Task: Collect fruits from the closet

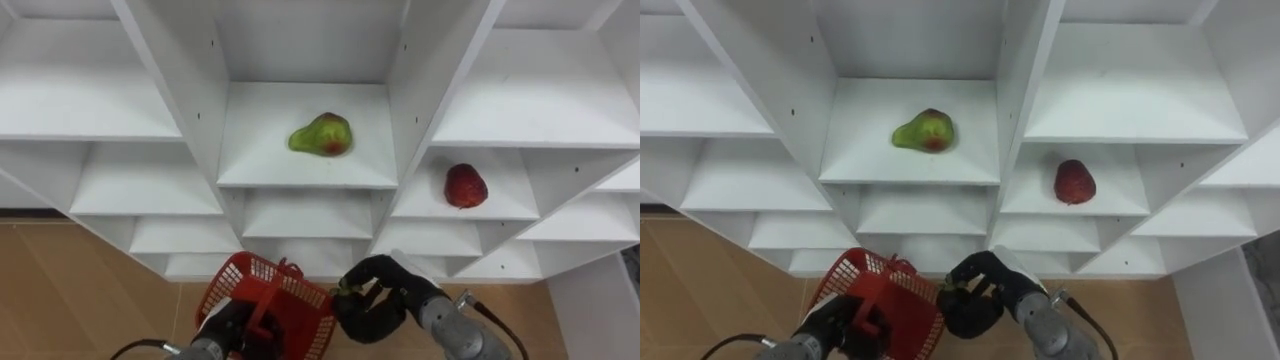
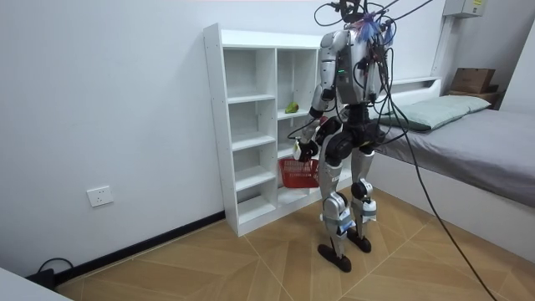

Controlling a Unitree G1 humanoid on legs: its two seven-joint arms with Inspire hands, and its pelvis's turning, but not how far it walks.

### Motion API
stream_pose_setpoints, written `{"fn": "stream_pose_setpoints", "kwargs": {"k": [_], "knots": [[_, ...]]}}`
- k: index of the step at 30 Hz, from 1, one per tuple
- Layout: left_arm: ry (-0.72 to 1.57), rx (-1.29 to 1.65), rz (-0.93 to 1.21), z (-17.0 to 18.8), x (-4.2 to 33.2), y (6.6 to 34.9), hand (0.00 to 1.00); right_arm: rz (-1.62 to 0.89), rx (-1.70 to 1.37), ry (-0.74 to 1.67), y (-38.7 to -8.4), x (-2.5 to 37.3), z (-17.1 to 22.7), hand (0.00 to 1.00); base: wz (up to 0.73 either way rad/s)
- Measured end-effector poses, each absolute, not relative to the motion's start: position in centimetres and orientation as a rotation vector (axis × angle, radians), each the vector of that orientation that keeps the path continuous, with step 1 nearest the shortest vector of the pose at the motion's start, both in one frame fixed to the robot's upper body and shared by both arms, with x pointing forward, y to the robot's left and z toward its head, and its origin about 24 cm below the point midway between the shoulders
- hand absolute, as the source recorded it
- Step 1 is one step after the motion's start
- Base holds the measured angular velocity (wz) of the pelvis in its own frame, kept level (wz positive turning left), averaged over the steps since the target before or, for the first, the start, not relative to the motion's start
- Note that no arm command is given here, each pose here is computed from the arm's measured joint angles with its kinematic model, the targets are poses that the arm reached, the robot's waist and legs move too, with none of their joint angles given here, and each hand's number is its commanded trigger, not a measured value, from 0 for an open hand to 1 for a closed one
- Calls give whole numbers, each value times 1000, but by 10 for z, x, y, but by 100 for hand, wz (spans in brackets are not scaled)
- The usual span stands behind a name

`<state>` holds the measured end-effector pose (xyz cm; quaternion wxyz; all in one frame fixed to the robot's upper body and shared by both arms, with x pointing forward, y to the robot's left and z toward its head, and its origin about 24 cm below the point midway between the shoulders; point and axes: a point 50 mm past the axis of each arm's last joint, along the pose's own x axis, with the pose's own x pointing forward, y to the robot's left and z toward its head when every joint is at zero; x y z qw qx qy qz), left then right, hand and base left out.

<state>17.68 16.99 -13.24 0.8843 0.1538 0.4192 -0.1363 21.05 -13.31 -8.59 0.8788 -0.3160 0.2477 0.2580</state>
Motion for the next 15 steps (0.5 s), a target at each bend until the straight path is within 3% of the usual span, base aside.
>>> {"fn": "stream_pose_setpoints", "kwargs": {"k": [15], "knots": [[876,364,-349,-134,176,164,100,564,-670,546,-125,214,-93,100,3]]}}
